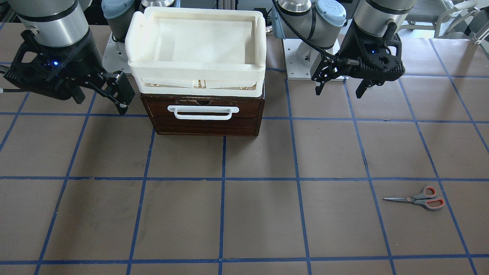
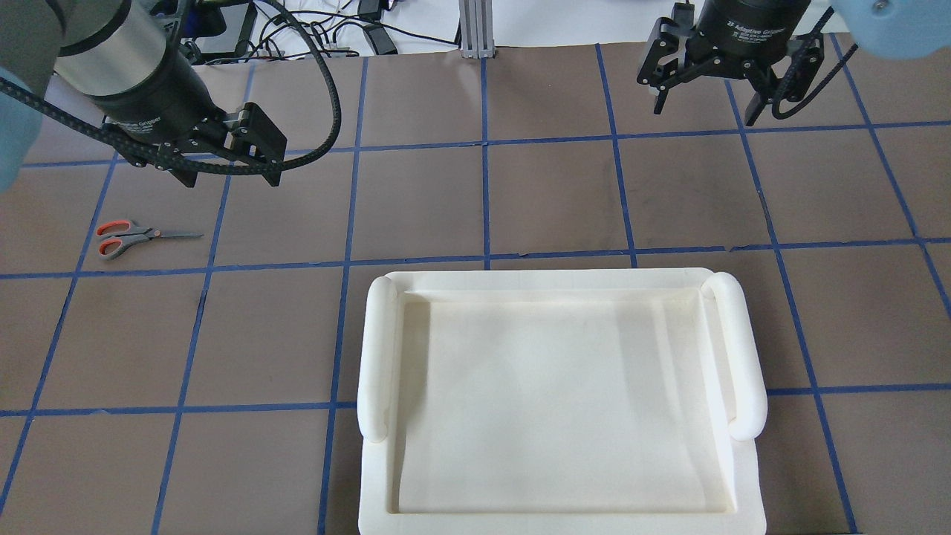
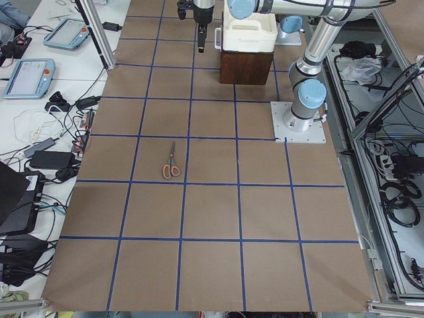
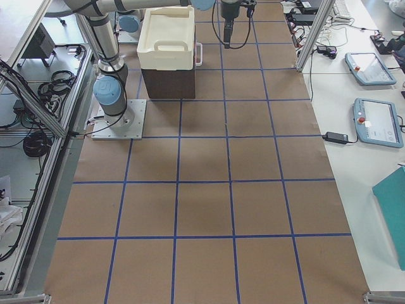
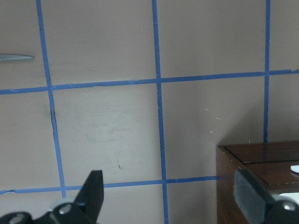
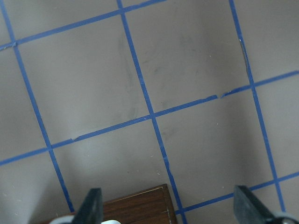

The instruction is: Place scissors in drawer with both arms

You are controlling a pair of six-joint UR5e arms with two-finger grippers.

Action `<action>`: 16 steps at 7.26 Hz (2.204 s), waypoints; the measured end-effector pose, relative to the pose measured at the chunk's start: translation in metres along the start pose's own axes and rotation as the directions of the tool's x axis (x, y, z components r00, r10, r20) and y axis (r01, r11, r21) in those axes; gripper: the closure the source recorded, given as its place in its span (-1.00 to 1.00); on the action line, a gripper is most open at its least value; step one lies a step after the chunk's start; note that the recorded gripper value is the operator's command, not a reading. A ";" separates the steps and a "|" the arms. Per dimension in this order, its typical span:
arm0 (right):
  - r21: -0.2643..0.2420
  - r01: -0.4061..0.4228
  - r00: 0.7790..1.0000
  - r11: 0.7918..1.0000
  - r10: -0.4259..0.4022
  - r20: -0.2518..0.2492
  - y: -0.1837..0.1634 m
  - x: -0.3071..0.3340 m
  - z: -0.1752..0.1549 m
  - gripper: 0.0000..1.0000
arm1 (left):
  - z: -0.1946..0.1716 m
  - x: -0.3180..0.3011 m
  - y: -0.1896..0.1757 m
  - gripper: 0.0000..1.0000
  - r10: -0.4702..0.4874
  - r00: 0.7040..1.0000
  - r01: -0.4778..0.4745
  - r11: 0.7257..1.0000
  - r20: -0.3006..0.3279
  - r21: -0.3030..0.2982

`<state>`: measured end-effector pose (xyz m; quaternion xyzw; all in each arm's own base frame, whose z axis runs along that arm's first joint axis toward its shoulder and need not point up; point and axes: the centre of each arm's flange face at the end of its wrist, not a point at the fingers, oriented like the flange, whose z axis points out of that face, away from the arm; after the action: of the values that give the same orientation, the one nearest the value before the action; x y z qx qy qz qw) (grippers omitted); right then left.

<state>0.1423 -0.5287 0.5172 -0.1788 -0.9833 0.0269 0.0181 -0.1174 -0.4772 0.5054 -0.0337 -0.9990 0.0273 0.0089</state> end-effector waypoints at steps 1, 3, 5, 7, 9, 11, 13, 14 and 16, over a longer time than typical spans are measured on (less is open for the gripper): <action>-0.008 -0.146 0.989 0.989 0.146 -0.002 0.001 -0.002 0.004 -1.00 | 0.005 -0.007 0.001 -1.00 0.043 0.999 -0.043 0.999 -0.001 -0.007; -0.030 -0.359 0.933 0.933 0.359 -0.017 0.004 -0.016 0.018 -1.00 | 0.016 -0.048 -0.005 -1.00 0.131 0.991 -0.132 0.991 -0.005 -0.022; -0.050 -0.525 0.850 0.849 0.522 -0.062 0.015 -0.055 0.045 -1.00 | 0.039 -0.110 -0.021 -1.00 0.249 0.968 -0.249 0.968 -0.009 -0.031; -0.055 -0.640 0.767 0.767 0.633 -0.102 0.033 -0.092 0.066 -1.00 | 0.077 -0.164 -0.047 -1.00 0.386 0.922 -0.385 0.921 0.018 -0.054; -0.050 -0.721 0.689 0.691 0.707 -0.158 0.047 -0.123 0.094 -1.00 | 0.126 -0.210 -0.073 -1.00 0.450 0.893 -0.449 0.892 0.019 -0.064; -0.038 -0.777 0.621 0.629 0.754 -0.216 0.058 -0.150 0.127 -1.00 | 0.165 -0.232 -0.094 -1.00 0.517 0.856 -0.515 0.855 0.022 -0.066; -0.062 -0.812 0.576 0.580 0.780 -0.247 0.065 -0.161 0.140 -1.00 | 0.200 -0.265 -0.101 -1.00 0.663 0.748 -0.662 0.746 -0.005 -0.072; -0.078 -0.828 0.555 0.556 0.790 -0.263 0.067 -0.164 0.144 -1.00 | 0.215 -0.285 -0.104 -1.00 0.753 0.658 -0.752 0.657 0.000 -0.057; -0.078 -0.856 0.509 0.512 0.803 -0.311 0.067 -0.170 0.166 -1.00 | 0.244 -0.311 -0.112 -1.00 0.922 0.387 -0.921 0.388 0.015 -0.029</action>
<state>0.3175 -0.5342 0.3431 -0.6326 -0.7618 -0.0987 0.0989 0.1809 -0.6229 0.2633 -0.5805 -0.8137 0.0203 -0.0222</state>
